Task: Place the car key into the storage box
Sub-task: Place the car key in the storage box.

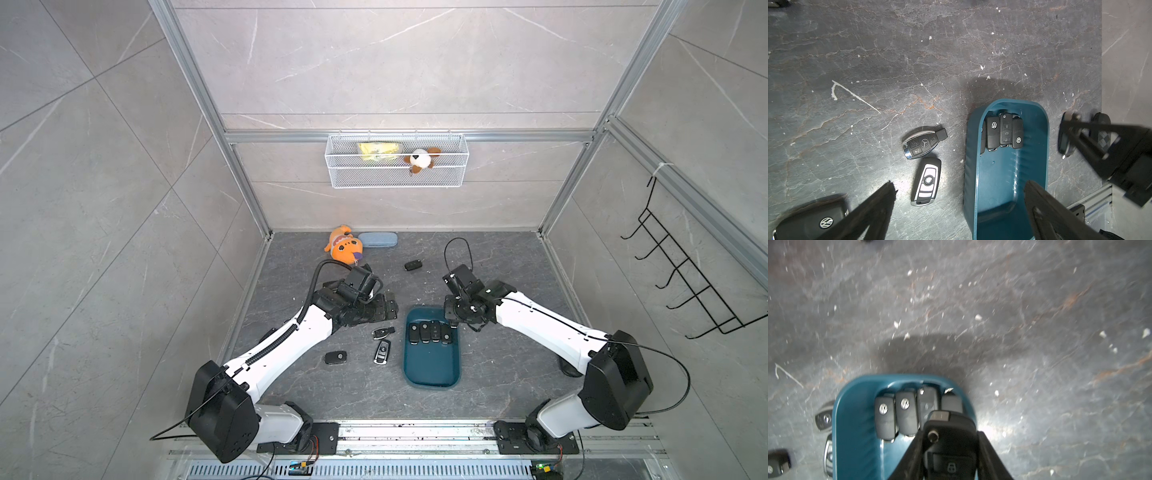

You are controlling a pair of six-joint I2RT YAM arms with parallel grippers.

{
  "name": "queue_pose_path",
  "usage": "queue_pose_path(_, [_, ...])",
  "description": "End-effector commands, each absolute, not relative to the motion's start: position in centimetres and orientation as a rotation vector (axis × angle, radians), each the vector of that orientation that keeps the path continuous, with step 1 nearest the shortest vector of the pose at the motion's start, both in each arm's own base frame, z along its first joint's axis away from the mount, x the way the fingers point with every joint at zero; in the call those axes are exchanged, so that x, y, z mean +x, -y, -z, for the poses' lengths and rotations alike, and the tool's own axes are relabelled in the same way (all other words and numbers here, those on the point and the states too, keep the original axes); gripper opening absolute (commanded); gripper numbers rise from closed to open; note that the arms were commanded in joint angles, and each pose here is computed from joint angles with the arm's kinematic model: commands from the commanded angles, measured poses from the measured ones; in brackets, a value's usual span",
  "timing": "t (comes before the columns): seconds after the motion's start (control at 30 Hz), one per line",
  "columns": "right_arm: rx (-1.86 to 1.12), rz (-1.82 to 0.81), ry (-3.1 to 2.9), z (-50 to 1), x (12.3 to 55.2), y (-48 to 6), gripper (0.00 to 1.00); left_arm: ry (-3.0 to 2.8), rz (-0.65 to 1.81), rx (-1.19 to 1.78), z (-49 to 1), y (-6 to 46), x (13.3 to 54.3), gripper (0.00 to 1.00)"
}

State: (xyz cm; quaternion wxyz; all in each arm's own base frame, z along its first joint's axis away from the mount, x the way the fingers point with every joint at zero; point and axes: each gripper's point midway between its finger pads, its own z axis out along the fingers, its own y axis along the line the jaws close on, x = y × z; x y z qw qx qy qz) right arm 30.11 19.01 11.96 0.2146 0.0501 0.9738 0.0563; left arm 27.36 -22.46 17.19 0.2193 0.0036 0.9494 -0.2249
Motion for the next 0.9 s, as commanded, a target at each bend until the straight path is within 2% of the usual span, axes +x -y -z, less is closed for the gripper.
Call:
queue_pose_path(0.0, [0.214, -0.097, -2.719, -11.3, 27.5, -19.2, 0.35, -2.563, 0.666, 0.075, -19.0, 22.5, 27.2, 1.00])
queue_pose_path(0.33, [0.175, 0.048, -2.804, -6.4, 24.1, -21.4, 0.36, -2.545, 0.656, 0.046, -19.1, 21.1, 27.0, 1.00])
queue_pose_path(0.63, [0.204, 0.142, -2.869, -2.4, 22.9, -20.4, 0.37, -2.546, 0.649, 0.028, -19.2, 20.7, 27.0, 1.00])
queue_pose_path(0.87, [0.193, 0.206, -2.858, -1.8, 23.2, -19.8, 0.37, -2.551, 0.650, 0.024, -19.3, 20.8, 27.0, 1.00])
